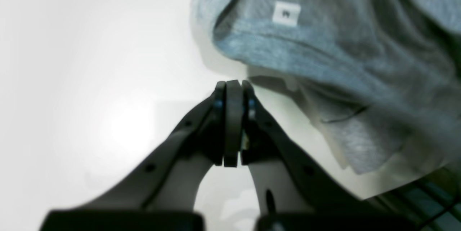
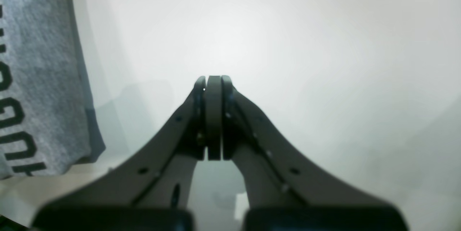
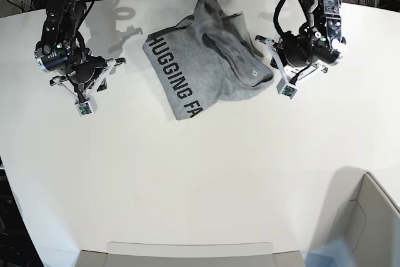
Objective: Fold the T-shirt properly
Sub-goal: 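Grasp the folded shirt with both grippers and flip it over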
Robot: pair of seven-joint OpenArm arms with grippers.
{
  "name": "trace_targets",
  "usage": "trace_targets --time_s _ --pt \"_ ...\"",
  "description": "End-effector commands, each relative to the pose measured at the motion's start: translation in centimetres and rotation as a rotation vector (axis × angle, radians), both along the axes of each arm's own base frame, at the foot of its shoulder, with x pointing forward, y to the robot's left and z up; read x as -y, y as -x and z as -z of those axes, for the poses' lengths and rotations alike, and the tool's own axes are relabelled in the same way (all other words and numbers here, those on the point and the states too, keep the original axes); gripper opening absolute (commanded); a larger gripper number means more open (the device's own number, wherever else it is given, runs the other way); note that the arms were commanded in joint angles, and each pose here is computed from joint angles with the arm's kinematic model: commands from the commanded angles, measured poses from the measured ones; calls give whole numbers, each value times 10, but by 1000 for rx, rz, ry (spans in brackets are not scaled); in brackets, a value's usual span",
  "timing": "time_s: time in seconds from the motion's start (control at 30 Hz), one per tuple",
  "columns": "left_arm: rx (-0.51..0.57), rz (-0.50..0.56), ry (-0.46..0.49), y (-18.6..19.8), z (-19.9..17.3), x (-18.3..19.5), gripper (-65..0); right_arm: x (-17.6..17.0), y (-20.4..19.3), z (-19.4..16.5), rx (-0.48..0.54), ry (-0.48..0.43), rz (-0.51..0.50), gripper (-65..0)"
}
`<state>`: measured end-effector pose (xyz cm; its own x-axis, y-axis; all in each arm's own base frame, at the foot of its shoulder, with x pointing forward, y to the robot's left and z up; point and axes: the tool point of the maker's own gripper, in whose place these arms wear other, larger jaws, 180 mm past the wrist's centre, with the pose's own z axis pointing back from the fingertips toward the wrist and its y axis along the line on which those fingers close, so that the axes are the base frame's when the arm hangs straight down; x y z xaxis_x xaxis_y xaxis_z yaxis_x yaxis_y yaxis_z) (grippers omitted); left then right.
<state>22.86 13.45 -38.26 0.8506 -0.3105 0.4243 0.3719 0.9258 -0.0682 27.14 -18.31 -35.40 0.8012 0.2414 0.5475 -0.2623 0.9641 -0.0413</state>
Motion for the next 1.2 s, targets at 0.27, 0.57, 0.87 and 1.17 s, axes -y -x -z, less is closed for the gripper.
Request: trace_targets --time_s 0.27,0.57,0.87,1.17 --pt "122 174 145 -6 -37 56 -650 1 -9 -12 49 8 -15 -650" --pt "11 312 216 36 -19 100 -650 -48 -28 -26 113 75 -357 -650" --pt "-86 461 219 82 -3 123 -650 -120 -54 -19 92 80 -603 -650" --pt "-169 366 134 77 32 91 -650 -124 -64 25 -2 100 -595 -650"
